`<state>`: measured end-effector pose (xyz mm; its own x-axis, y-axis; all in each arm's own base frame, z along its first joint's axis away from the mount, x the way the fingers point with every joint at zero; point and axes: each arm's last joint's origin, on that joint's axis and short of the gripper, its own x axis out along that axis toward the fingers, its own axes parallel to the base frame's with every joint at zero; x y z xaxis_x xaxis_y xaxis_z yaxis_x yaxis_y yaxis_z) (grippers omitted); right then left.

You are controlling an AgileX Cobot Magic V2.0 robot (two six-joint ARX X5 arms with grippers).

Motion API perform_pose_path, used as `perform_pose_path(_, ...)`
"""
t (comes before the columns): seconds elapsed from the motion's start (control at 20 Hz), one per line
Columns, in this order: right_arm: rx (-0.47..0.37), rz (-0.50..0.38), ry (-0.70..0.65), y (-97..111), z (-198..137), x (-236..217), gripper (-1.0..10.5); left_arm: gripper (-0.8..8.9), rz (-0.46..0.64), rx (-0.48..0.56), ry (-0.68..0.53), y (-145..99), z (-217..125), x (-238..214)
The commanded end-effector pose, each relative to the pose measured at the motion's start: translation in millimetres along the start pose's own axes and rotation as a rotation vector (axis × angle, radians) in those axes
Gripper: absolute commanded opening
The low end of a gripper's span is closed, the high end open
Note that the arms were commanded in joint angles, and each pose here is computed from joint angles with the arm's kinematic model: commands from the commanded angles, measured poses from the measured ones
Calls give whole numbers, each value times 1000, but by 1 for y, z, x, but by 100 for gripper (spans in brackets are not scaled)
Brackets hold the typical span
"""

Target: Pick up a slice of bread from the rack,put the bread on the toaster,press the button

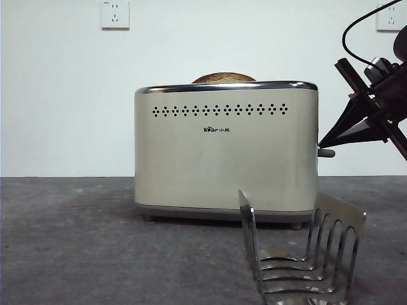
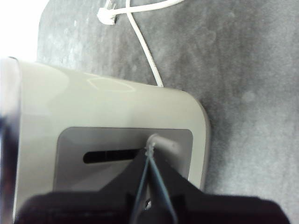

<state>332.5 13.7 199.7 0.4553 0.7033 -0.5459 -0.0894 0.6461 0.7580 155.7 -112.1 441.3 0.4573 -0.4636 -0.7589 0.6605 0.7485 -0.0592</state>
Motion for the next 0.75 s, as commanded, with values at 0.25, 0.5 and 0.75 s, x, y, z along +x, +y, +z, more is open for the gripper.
perform_pose_path(0.25, 68, -62, 77, -24, -10, 17, -8, -4, 12, -17, 1, 4, -1, 0)
perform_pose_path(0.5, 94, -89, 118, -35, -14, 25, -8, -4, 17, -17, 1, 5, -1, 0)
perform_pose_path(0.75, 90, -129, 146, -40, -18, 27, -8, -4, 17, -16, 0, 5, -1, 0)
